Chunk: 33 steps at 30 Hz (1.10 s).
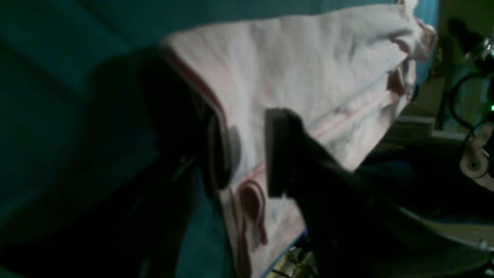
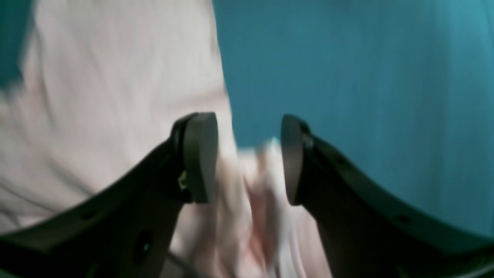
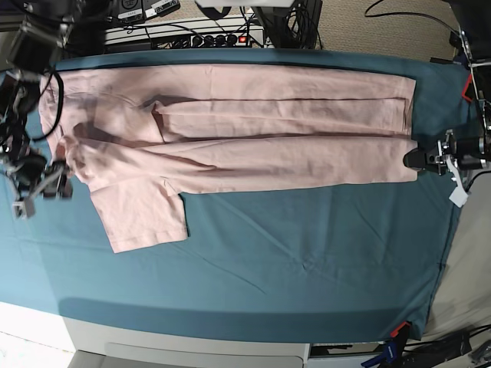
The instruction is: Fold the T-shirt properly
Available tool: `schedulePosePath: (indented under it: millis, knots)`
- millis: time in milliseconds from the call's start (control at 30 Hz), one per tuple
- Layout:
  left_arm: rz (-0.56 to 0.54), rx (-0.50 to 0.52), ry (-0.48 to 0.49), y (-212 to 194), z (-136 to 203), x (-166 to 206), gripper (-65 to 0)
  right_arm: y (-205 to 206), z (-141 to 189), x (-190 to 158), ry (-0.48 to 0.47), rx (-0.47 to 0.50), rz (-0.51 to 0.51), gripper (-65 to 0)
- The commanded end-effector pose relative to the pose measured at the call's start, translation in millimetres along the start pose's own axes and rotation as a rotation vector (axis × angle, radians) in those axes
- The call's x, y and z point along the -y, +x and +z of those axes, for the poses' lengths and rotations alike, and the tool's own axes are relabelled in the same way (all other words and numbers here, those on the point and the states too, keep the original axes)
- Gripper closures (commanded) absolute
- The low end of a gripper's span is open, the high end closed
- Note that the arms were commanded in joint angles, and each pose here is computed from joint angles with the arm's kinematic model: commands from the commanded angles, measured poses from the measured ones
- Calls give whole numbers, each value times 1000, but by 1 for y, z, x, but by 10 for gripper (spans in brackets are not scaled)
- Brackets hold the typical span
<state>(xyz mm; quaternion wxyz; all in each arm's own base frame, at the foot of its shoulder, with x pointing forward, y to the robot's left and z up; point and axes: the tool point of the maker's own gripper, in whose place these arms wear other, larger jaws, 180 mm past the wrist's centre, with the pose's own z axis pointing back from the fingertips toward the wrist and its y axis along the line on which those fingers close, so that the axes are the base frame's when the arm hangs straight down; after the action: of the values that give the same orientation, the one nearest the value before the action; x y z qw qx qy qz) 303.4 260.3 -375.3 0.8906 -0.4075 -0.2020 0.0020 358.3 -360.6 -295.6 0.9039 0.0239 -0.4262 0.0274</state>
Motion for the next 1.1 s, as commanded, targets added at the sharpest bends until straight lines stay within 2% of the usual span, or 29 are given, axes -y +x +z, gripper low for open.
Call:
schedulePosePath:
  millis: [0, 100, 200, 367, 533, 567, 667, 700, 933, 1067]
  knots:
    - [-43, 48, 5, 23, 15, 5, -196, 30, 3, 5, -12, 82, -12, -275]
    - [-44, 49, -2, 24, 13, 7, -196, 42, -22, 3, -4, 130, -114, -275]
    - [-44, 50, -2, 24, 13, 7, -196, 43, -53, -3, 38, 137, -232, -275]
    - [-44, 49, -2, 24, 13, 7, -196, 30, -92, 3, 25, 95, -336, -275]
    - [-44, 50, -2, 24, 13, 7, -196, 5, -110, 0, 16, 14, -409, -265]
    - [-44, 50, -2, 24, 13, 7, -196, 1, -111, -2, 20, 2, -415, -225]
    - [-44, 50, -2, 24, 13, 7, -196, -11, -114, -9, 32, -24, -422, -17]
    - [-44, 50, -2, 24, 13, 7, -196, -14, -116, -12, 38, -29, -424, 0]
    - [-44, 50, -2, 24, 13, 7, -196, -19, -125, -50, 150, -39, -394, 0]
    - [-44, 50, -2, 24, 13, 7, -193, -8, -122, -51, 157, -21, -372, 0]
